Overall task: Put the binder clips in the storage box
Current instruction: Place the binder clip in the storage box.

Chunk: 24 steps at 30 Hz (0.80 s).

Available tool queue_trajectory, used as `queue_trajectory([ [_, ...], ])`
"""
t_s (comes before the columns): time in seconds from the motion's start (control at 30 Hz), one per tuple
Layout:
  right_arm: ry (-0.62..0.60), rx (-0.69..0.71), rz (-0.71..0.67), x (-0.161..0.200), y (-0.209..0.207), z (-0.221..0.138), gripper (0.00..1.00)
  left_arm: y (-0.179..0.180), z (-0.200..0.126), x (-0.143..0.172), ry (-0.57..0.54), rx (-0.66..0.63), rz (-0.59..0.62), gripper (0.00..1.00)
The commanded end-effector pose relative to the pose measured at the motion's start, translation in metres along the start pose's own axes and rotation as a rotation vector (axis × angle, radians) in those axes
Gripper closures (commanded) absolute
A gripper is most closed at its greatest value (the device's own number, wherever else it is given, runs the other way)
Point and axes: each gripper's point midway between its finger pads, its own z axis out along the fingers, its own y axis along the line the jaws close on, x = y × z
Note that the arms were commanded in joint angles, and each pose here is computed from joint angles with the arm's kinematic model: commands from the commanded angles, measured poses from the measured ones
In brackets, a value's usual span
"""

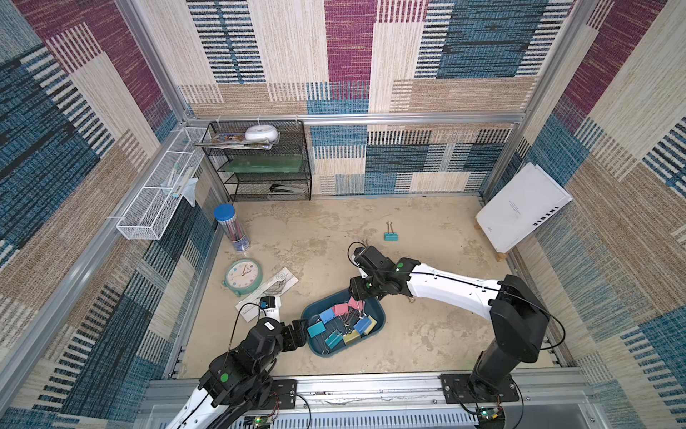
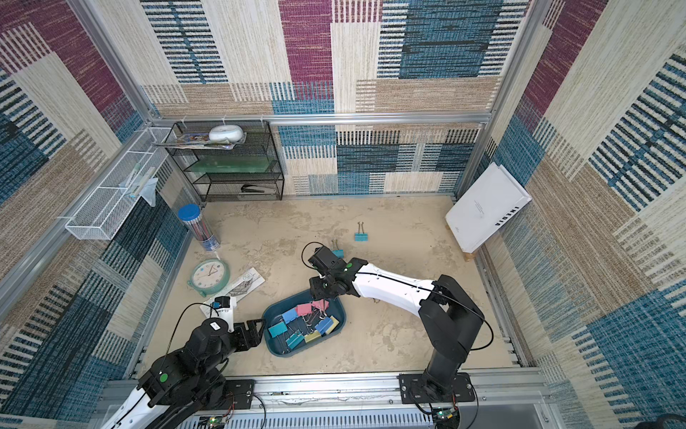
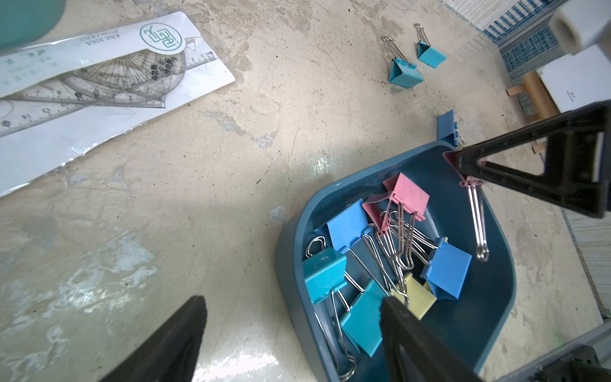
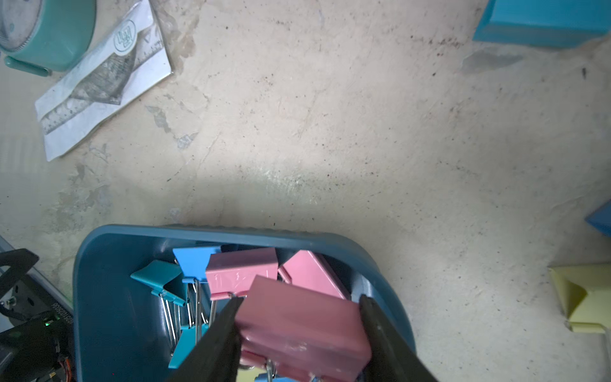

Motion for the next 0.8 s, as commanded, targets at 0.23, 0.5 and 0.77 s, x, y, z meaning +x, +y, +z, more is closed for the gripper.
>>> queue_trajectory([
  [0.23, 0.022, -0.052, 0.042, 0.010, 0.012, 0.016, 0.46, 0.000, 0.001, -0.002, -0.012, -0.001, 0.004, 0.14],
  [0.5, -0.037, -0.025, 0.023, -0.001, 0.003, -0.011, 0.21, 0.000, 0.001, -0.002, -0.014, -0.002, 0.002, 0.14],
  [0.77, -0.160, 0.157, -0.055, -0.010, -0.089, -0.061, 0.22, 0.000, 0.001, -0.003, -0.014, -0.001, 0.005, 0.14],
])
